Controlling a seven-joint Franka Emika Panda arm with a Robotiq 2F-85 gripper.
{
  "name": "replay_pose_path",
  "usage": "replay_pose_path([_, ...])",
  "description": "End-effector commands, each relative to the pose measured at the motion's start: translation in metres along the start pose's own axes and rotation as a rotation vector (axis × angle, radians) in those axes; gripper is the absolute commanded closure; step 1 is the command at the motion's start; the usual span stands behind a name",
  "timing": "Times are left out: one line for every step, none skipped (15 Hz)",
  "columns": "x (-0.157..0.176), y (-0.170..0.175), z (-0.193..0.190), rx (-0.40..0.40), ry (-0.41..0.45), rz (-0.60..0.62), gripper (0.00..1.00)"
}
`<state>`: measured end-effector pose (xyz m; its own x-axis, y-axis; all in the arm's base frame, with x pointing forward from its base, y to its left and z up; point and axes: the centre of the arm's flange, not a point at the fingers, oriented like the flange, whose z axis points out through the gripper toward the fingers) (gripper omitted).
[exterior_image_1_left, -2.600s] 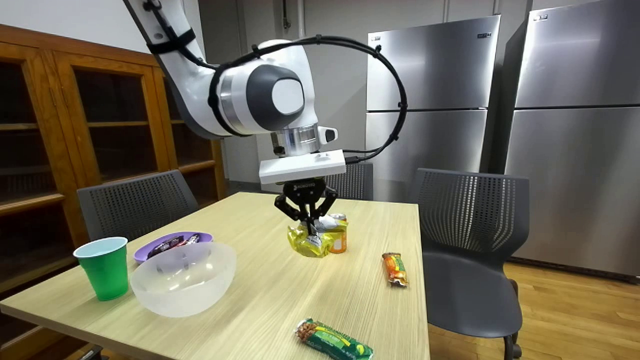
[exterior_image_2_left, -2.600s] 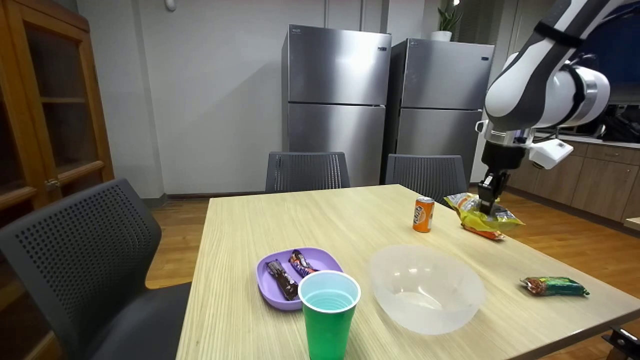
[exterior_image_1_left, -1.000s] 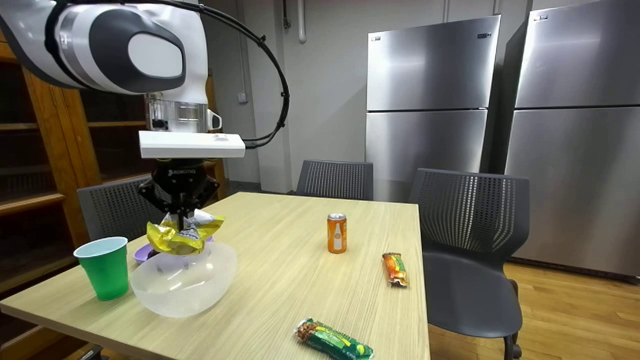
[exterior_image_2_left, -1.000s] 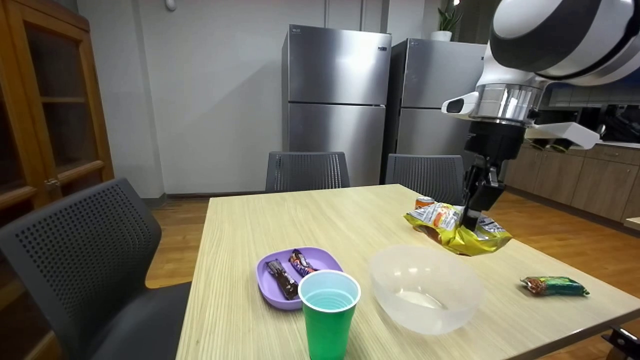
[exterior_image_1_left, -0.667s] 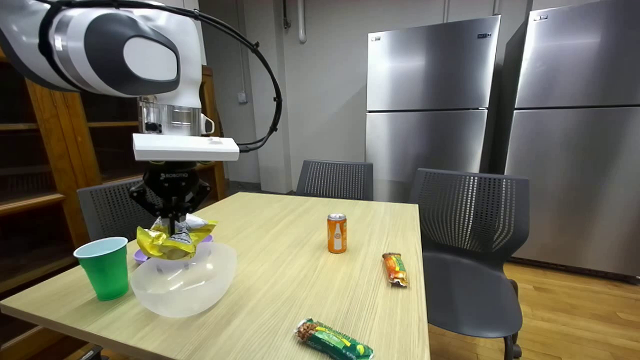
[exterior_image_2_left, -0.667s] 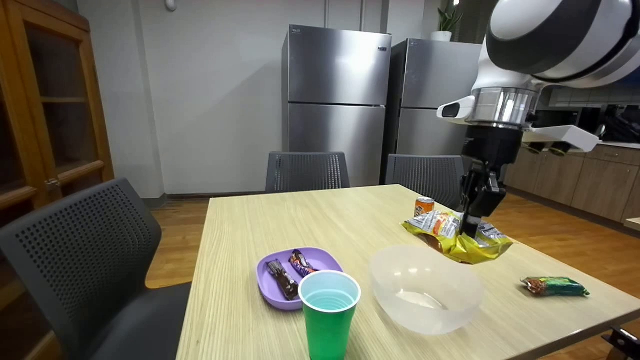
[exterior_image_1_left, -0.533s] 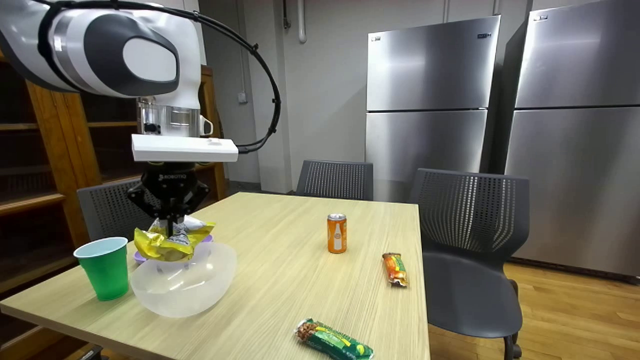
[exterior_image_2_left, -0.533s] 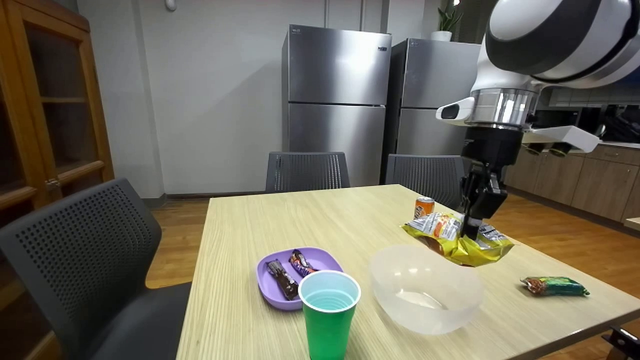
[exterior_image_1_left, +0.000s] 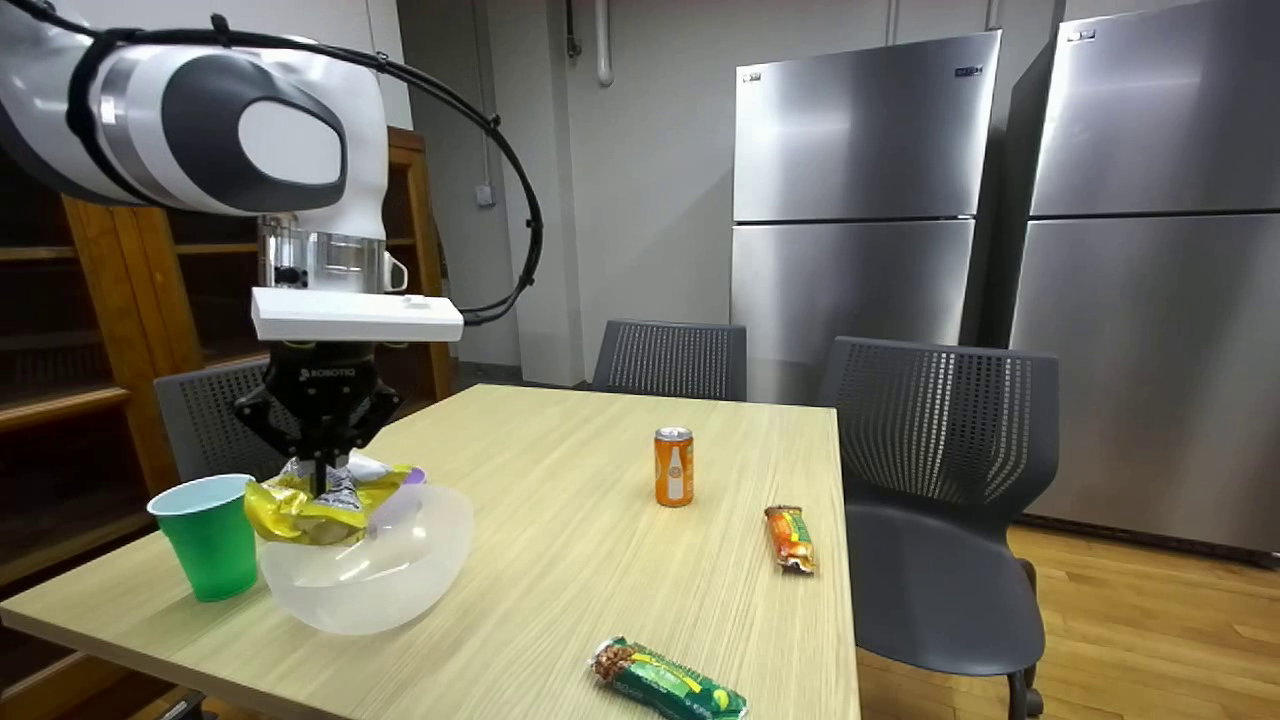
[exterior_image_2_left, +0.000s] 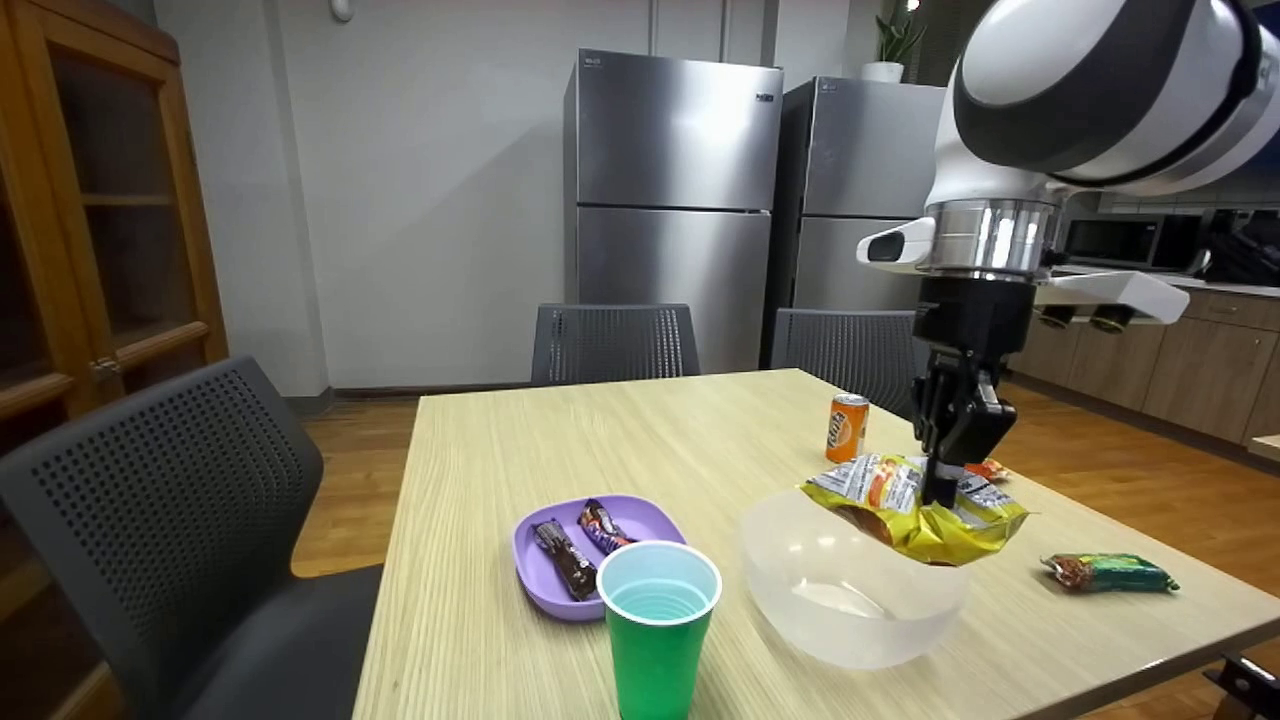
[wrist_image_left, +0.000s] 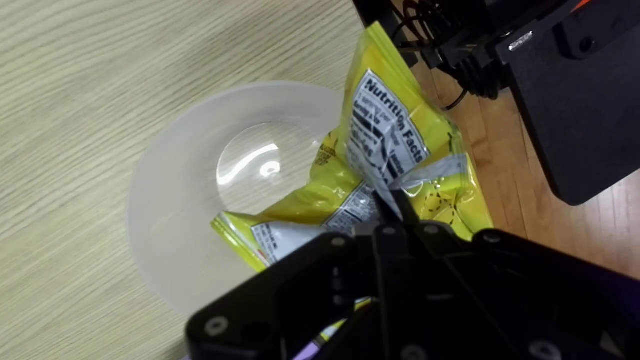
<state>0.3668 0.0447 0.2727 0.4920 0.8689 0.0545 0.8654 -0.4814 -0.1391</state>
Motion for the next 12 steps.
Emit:
replay_pose_path([0.004,-0.012,0.014,0.015,0.007,-0.04,1.0])
replay_pose_path([0.007,-0.011,0.018,0.014,0.011,-0.039,1.0])
replay_pose_path([0.009,-0.01,0.021,0.017,0.015,-0.036,1.0])
replay_pose_path([0.012,-0.008,0.024,0.015,0.021,-0.03,1.0])
replay_pose_path([0.014,-0.006,0.027,0.013,0.026,-0.023,1.0])
replay_pose_path([0.016,-0.004,0.03,0.007,0.03,-0.016,1.0])
replay_pose_path([0.018,-0.002,0.032,-0.002,0.036,-0.01,1.0])
replay_pose_path([0.02,0.001,0.035,-0.015,0.043,0.0,1.0])
replay_pose_path([0.021,0.004,0.037,-0.023,0.049,0.008,1.0])
replay_pose_path([0.023,0.007,0.039,-0.035,0.055,0.017,1.0])
replay_pose_path([0.025,0.01,0.041,-0.047,0.062,0.024,1.0])
replay_pose_path([0.026,0.013,0.041,-0.058,0.071,0.031,1.0])
